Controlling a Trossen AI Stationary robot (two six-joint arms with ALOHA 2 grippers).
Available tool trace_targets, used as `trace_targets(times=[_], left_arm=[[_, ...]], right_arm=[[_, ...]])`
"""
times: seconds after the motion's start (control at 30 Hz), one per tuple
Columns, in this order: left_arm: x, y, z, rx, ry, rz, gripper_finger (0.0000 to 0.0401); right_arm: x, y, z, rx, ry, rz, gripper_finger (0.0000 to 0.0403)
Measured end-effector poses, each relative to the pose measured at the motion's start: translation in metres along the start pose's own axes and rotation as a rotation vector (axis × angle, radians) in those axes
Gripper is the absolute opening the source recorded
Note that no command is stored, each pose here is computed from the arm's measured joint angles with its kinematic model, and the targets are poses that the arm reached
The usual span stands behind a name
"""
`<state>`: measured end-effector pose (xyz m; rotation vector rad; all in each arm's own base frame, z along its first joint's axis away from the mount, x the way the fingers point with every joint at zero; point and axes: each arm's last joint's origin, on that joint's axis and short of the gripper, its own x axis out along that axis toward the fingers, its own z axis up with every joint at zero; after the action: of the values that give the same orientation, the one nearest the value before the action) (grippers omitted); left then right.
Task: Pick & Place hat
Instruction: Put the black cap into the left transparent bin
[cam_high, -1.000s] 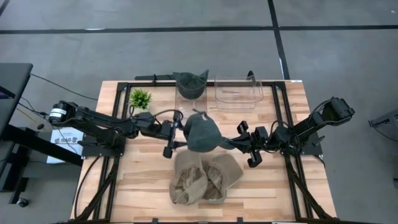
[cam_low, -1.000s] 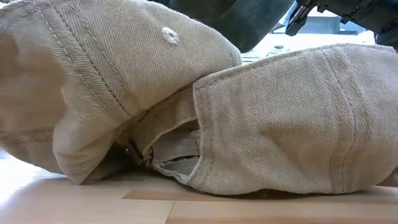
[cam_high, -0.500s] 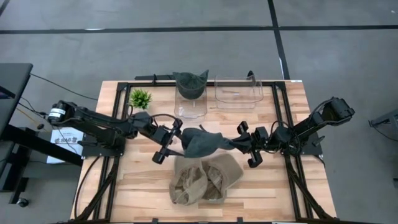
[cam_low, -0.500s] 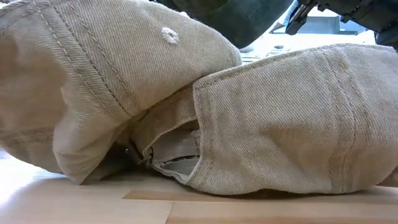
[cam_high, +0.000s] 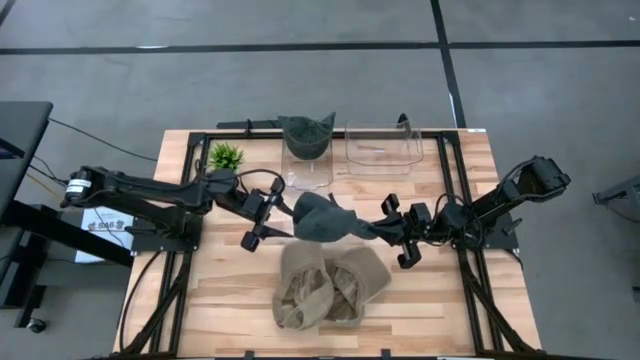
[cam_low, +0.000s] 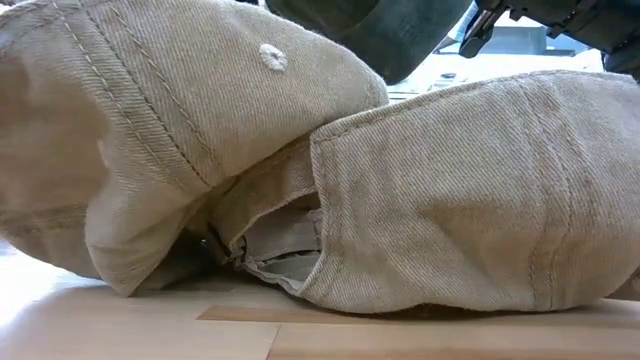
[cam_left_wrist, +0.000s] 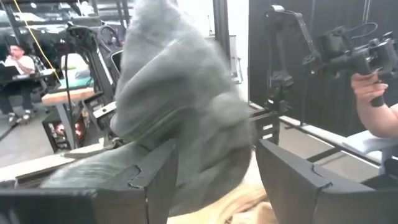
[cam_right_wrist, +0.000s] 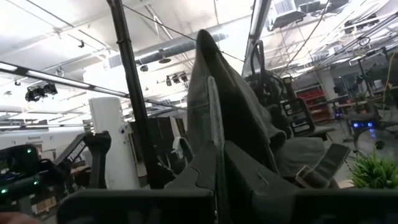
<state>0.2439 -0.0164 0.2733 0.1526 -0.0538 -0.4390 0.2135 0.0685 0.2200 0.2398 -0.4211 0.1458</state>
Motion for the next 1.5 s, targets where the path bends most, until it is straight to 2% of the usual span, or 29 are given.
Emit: trace_targets(times=[0.3, 0.43, 0.6, 0.7, 0.87, 0.93, 1.0, 1.2, 1.3, 1.5], left_arm=[[-0.019, -0.014, 0.016, -0.017, 0.026, -0.037, 0.0213], [-0.024, -0.022, 0.024, -0.005, -0.003, -0.062, 0.0213], [-0.031, -0.025, 0.035, 0.146, -0.074, -0.053, 0.0213], [-0.032, -0.021, 0.04, 0.257, -0.112, 0.027, 0.0213], [-0.028, -0.01, 0.043, 0.449, -0.091, 0.346, 0.0213], [-0.025, -0.006, 0.043, 0.513, -0.087, 0.43, 0.0213], [-0.021, -0.004, 0.043, 0.556, -0.095, 0.464, 0.0213], [-0.014, -0.003, 0.039, 0.563, -0.101, 0.47, 0.0213], [-0.013, -0.002, 0.038, 0.66, -0.087, 0.48, 0.0213], [-0.02, 0.008, 0.054, 0.762, -0.259, 0.635, 0.0213]], right_arm=[[0.0, 0.0, 0.0, -0.015, 0.001, 0.0, 0.0002], [0.0, 0.0, 0.0, -0.016, 0.003, 0.0, 0.0005], [0.0, 0.0, -0.002, -0.021, 0.023, -0.002, 0.0004], [0.0, 0.0, -0.002, -0.021, 0.025, 0.0, 0.0003], [0.001, 0.0, -0.003, -0.022, 0.034, 0.003, 0.0004], [0.004, 0.001, -0.004, -0.026, 0.052, 0.002, 0.0004], [0.007, 0.002, -0.004, -0.029, 0.066, 0.001, 0.0003], [0.012, 0.003, -0.004, -0.032, 0.08, 0.002, 0.0004], [0.012, 0.003, -0.004, -0.032, 0.083, 0.018, 0.0003], [0.012, 0.004, -0.004, -0.038, 0.085, 0.035, 0.0003]])
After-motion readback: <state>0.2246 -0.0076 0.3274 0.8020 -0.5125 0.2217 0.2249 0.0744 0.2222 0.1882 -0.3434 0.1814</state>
